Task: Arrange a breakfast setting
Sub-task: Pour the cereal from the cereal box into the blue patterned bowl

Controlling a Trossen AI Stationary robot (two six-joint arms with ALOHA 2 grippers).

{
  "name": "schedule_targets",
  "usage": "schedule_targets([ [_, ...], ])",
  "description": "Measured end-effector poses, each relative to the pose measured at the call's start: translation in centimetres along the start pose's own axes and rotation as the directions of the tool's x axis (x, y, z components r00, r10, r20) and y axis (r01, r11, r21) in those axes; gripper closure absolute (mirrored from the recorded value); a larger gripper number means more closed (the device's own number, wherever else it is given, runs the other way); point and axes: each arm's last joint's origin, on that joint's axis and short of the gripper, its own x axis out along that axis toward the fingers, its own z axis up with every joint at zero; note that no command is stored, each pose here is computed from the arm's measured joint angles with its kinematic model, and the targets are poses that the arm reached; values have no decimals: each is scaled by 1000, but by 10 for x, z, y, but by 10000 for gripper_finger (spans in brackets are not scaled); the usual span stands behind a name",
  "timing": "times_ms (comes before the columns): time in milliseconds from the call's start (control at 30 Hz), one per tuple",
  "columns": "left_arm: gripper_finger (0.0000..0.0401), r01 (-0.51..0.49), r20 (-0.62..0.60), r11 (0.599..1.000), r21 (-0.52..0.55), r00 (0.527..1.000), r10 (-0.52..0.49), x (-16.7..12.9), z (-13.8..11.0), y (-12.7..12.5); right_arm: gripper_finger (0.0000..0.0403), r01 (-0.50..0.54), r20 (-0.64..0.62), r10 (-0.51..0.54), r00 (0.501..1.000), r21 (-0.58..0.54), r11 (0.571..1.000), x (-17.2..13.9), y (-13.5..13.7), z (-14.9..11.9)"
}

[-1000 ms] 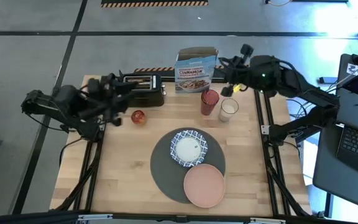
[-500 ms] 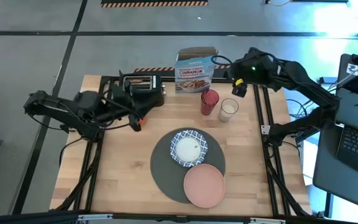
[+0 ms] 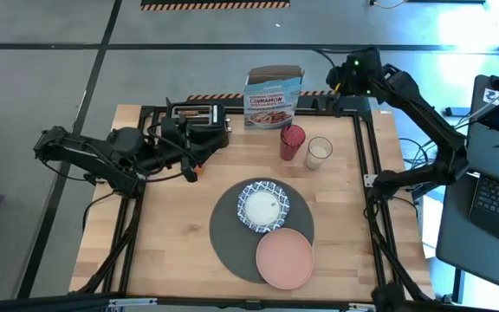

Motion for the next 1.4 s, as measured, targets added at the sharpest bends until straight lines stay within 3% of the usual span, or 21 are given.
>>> schedule_targets([
  [167, 227, 0, -1, 1000, -1, 1000, 0, 0, 0, 0, 62, -155, 30, 152, 988, 95, 983, 38, -15, -34],
  [267, 227, -1, -1, 1000, 0, 1000, 1, 0, 0, 0, 61, -232, 38, 229, 973, 95, 968, 62, -17, -51],
  [700, 227, -54, 20, 998, -34, 998, 55, 5, 3, 11, 65, -335, 65, 331, 941, 67, 940, 162, -18, -80],
  [867, 227, -77, 31, 996, -52, 996, 79, 7, 5, 16, 65, -347, 107, 337, 935, 96, 933, 176, -29, -92],
  [1067, 227, -89, 36, 994, -57, 995, 91, 8, 6, 19, 65, -434, 196, 406, 892, 125, 892, 189, -38, -107],
  [1233, 227, -95, 39, 993, -72, 994, 98, 9, 6, 20, 65, -532, 297, 480, 826, 125, 838, 207, -32, -119],
  [1400, 227, -93, 39, 990, -105, 994, 97, 9, 6, 20, 65, -569, 350, 510, 786, 85, 818, 217, -19, -127],
])
